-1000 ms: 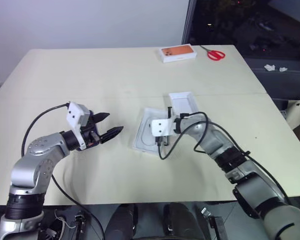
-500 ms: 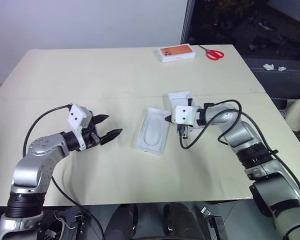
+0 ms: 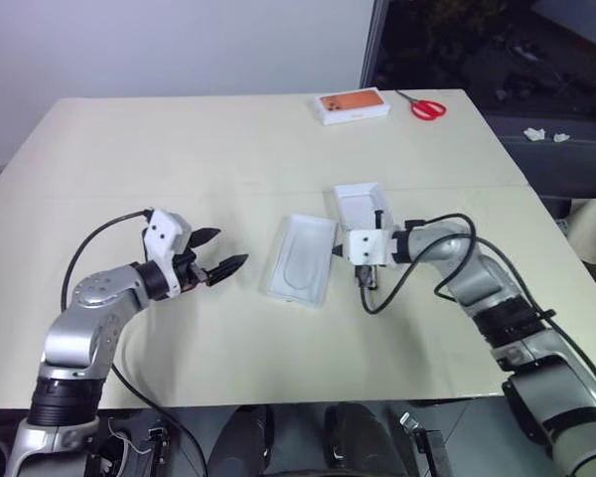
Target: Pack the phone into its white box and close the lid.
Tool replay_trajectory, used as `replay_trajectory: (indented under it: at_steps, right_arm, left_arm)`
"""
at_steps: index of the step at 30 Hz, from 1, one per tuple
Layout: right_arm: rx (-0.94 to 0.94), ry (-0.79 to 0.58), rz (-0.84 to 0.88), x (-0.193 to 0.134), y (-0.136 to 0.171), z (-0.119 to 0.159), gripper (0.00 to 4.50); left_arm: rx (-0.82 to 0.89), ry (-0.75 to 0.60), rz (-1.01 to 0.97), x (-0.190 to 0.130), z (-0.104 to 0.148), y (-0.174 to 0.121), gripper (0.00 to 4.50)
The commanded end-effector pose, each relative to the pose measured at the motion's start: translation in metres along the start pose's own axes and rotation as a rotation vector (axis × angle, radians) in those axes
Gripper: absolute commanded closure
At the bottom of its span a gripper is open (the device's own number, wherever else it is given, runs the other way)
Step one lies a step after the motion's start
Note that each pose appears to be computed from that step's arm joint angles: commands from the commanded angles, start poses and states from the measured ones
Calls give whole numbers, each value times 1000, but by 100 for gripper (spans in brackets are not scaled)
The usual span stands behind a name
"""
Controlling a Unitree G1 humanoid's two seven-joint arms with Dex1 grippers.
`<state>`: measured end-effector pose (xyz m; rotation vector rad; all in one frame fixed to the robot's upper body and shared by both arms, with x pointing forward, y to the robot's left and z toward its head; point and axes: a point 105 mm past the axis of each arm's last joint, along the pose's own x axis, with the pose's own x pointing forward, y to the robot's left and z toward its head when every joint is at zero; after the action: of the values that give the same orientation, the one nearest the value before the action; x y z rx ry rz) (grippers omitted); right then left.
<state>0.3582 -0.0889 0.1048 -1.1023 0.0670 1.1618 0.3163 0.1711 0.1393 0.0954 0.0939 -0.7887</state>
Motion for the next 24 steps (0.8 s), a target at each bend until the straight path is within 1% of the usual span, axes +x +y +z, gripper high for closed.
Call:
replay_trajectory:
  at_steps: [1, 5, 9, 13, 15, 17, 19, 24]
  right_arm:
    - [-78, -5, -57, 7, -11, 6, 447]
    - [-99, -13, -58, 12, -13, 8, 447]
    - [-100, -9, -68, 0, -20, 4, 447]
    - [-30, -64, -139, -18, -45, 13, 447]
    - [25, -140, -169, -20, -57, 29, 447]
    - [83, -240, -193, -17, -65, 50, 447]
    - [104, -303, -178, -7, -63, 70, 447]
    - [135, -376, -135, 37, -48, 113, 447]
  left_arm:
    - [41, -37, 1, -2, 13, 0, 7]
    - [40, -34, -2, -4, 12, -2, 7]
    - [33, -22, 8, -13, 10, 0, 7]
    - [-33, 14, 61, -36, 5, 18, 7]
    - [-116, 34, 101, -48, 4, 30, 7]
    - [-229, -9, 130, -60, 11, 41, 7]
    - [-344, -24, 171, -73, 12, 55, 7]
    - [-535, -54, 285, -106, 3, 83, 7]
